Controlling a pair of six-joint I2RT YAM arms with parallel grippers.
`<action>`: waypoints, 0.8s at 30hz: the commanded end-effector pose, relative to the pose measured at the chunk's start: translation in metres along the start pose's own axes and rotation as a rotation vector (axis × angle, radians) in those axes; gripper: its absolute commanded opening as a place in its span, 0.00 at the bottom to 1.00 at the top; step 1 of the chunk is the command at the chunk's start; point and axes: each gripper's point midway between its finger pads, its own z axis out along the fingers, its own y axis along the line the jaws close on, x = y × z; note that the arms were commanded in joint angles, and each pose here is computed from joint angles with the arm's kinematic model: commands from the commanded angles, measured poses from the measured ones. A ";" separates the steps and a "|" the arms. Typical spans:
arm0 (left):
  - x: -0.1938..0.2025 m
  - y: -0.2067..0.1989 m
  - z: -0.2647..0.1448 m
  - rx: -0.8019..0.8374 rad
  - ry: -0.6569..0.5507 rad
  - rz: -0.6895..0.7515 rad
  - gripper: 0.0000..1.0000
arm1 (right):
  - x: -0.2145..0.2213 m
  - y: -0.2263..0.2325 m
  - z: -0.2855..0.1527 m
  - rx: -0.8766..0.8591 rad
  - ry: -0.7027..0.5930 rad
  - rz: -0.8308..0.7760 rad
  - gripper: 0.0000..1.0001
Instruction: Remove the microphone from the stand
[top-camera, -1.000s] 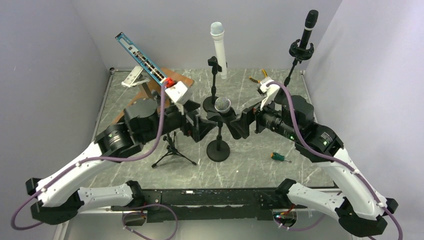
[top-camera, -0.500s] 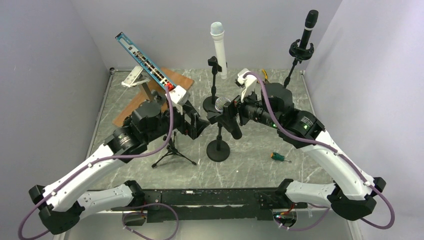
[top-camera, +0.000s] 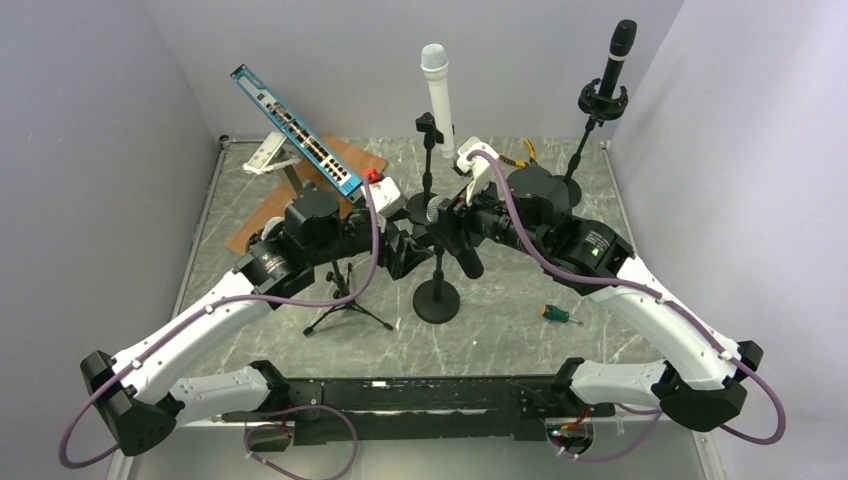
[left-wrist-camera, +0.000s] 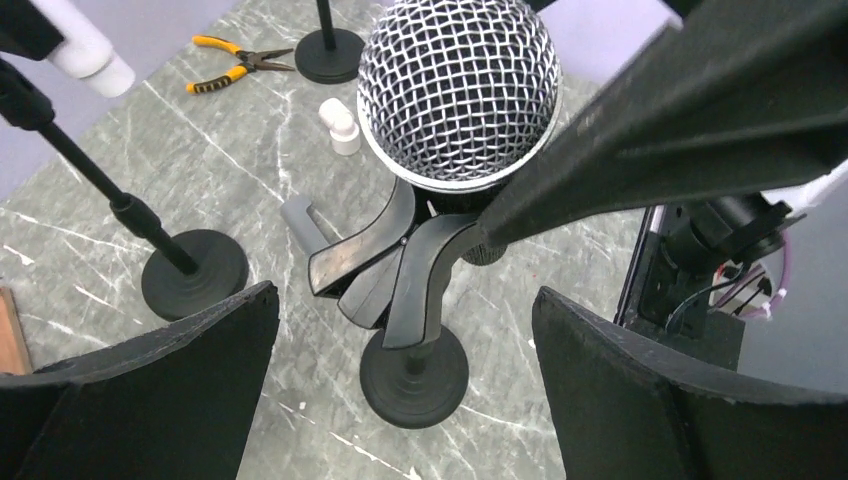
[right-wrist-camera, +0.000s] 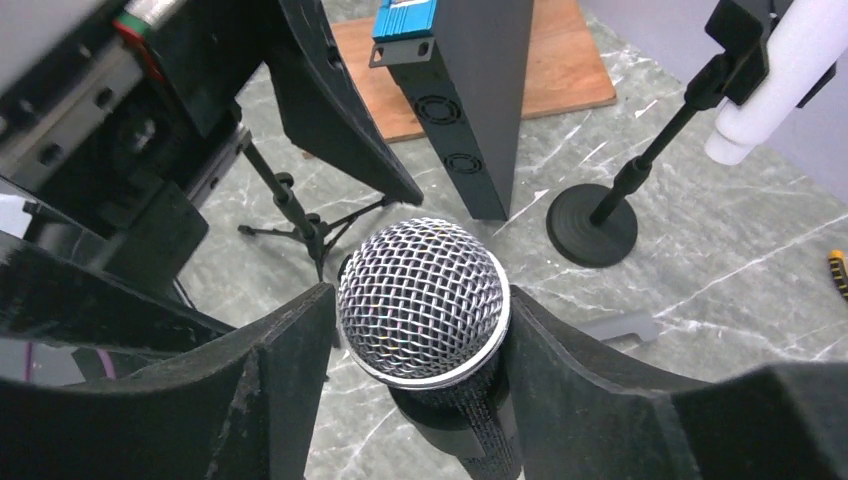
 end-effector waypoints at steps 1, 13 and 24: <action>-0.021 -0.010 0.002 0.092 -0.055 0.145 1.00 | -0.033 0.000 -0.007 0.003 -0.128 -0.017 0.59; -0.010 0.001 0.023 0.156 0.000 0.178 0.99 | -0.027 -0.003 -0.002 0.015 -0.104 -0.052 0.58; -0.006 0.003 0.029 0.183 -0.008 0.163 0.79 | -0.019 -0.013 0.005 0.064 -0.077 -0.066 0.45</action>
